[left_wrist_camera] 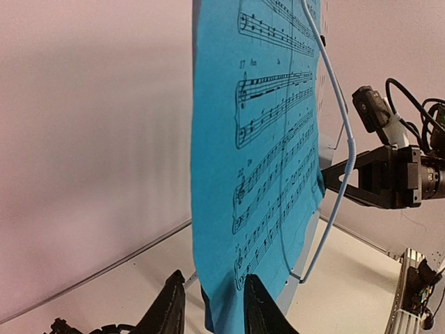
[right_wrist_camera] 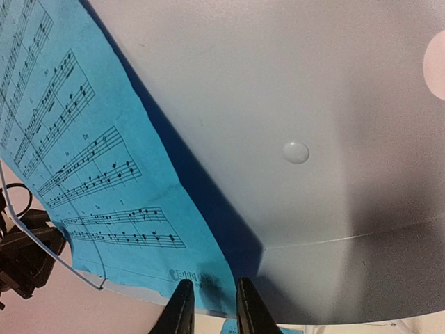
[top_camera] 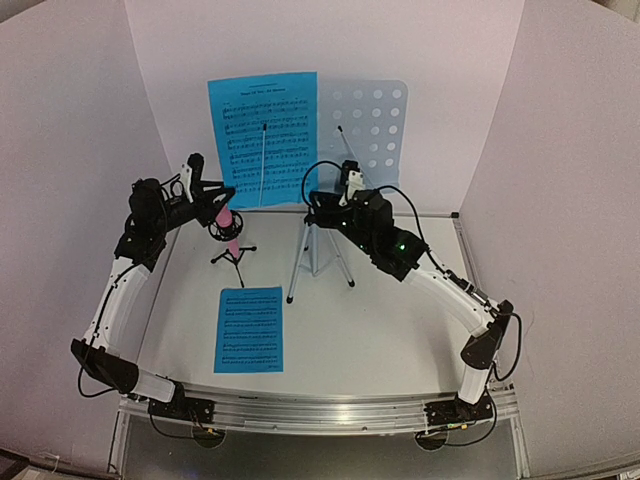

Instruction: Set up the instrument practice props

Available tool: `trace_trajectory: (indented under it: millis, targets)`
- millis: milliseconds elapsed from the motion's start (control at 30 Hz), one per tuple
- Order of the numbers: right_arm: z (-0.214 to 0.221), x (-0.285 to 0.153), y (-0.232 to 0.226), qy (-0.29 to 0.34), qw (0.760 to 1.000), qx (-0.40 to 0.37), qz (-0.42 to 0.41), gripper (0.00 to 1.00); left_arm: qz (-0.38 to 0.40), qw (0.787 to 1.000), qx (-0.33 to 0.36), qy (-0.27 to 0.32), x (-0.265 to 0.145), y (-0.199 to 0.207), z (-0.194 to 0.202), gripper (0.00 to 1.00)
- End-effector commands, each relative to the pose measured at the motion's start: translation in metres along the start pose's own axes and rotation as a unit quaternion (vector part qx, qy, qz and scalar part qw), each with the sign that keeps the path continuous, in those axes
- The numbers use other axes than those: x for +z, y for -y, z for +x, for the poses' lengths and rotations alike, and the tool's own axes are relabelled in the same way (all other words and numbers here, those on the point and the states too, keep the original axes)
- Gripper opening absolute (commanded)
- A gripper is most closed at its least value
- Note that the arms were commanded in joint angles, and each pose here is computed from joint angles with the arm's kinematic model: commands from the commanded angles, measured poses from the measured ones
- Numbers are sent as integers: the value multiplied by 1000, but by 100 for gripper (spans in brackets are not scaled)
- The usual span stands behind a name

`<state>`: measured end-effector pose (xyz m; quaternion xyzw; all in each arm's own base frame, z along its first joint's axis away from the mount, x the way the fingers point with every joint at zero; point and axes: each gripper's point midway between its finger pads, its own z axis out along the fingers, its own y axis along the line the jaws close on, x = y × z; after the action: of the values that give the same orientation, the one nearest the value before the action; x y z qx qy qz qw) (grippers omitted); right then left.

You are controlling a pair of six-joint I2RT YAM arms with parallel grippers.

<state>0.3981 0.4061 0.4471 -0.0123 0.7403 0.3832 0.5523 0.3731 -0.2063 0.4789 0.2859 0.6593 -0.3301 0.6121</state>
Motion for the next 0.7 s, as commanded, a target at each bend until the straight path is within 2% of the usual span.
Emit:
trace_trajectory:
  millis: [0, 133, 267, 433, 533, 667]
  targets:
    - [-18, -12, -7, 11, 1000, -1, -11, 25, -2, 998, 43, 40, -17, 14, -34, 37]
    - [-23, -20, -18, 8, 999, -3, -35, 37, -6, 998, 50, 45, -28, 21, -42, 49]
    - [-26, -33, -28, 3, 998, -13, -56, 62, -11, 995, 81, 61, -47, 34, -55, 61]
    - [-28, -55, -52, -5, 995, -25, -100, 77, -33, 993, 88, 73, -80, 49, -70, 73]
    - [-18, -74, -72, -29, 989, -34, -139, 81, -49, 993, 93, 56, -102, 60, -63, 79]
    - [23, -91, -70, -88, 986, -32, -136, 81, -88, 992, 88, 6, -136, 69, -28, 86]
